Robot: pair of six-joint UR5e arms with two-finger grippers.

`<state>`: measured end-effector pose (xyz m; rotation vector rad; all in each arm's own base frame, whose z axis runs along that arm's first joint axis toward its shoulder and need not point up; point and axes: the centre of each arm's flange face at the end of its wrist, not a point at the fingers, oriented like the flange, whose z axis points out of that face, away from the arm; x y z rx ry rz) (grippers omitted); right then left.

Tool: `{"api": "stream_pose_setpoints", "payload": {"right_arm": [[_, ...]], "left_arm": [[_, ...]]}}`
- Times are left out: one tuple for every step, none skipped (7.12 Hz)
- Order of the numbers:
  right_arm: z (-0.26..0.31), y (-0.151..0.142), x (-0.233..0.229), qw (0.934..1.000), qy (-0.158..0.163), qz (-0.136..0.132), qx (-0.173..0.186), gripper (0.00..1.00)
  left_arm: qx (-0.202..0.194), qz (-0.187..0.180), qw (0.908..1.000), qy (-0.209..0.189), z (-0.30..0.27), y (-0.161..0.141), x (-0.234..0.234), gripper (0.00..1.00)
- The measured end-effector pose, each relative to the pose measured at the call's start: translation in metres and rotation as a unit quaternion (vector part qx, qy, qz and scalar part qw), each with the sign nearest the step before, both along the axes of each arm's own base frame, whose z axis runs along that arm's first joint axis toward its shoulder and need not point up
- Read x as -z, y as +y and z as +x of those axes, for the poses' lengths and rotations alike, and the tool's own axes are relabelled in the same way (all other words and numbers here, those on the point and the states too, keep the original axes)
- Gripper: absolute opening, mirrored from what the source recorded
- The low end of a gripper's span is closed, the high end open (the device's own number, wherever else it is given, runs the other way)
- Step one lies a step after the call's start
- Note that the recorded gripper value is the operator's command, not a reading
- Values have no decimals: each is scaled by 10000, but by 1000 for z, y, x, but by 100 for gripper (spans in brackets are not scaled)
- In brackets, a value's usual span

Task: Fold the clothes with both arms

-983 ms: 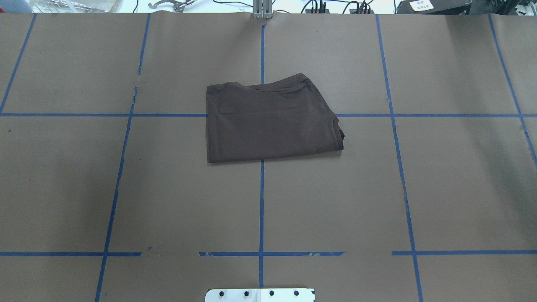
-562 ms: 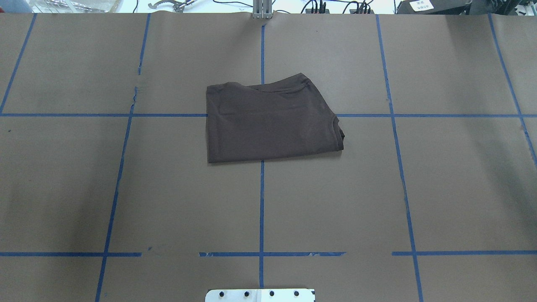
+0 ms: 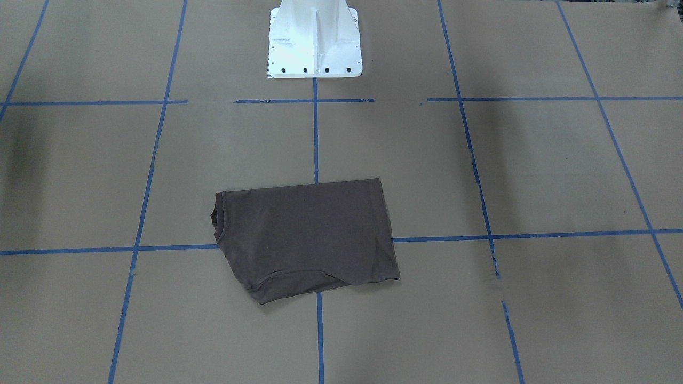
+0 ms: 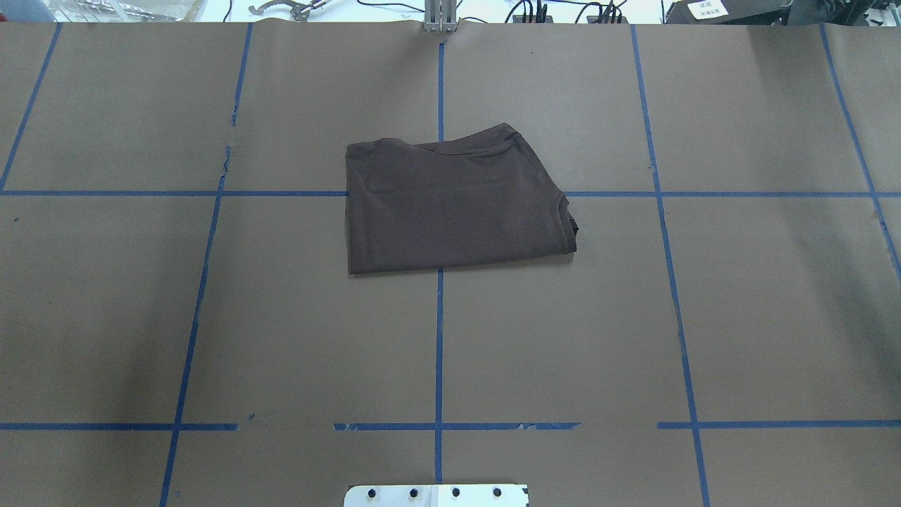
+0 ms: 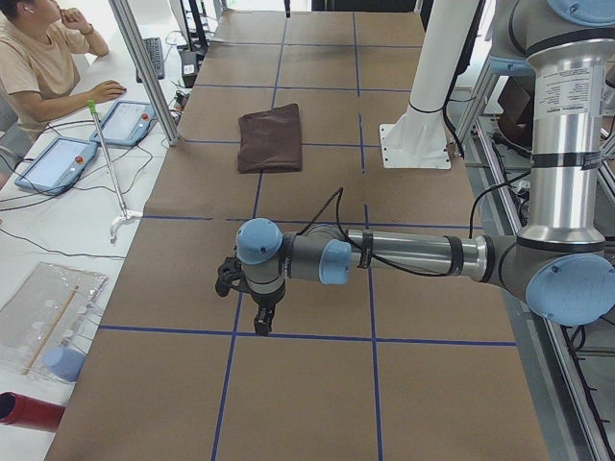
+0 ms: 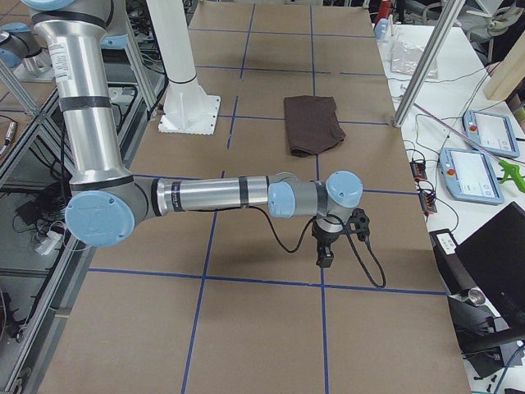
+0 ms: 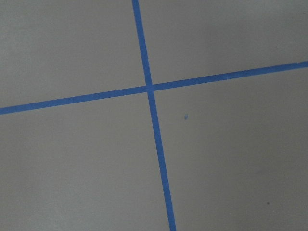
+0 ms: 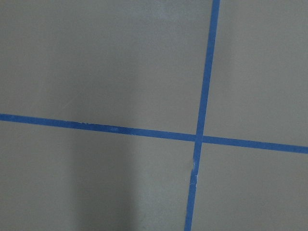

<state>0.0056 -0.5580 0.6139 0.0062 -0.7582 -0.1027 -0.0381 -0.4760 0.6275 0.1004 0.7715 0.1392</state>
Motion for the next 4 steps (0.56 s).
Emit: {"api": "stream_pose_setpoints", "payload": {"right_arm": [[0,2,-3,10000,8,-39,-10,100],[0,3,-6,10000,13,-76,-22,100],[0,4,-8,9999,16,-99,-30,100],[0,5,-8,9999,17,-107,-31,100]], "left_arm": [[-1,108,9999,-30,0,1,10,100],[-13,179,9998,-33,1,1,16,100],[-20,222,9997,-29,1,0,20,100],[-22,248,9997,-32,2,-2,22,100]]}}
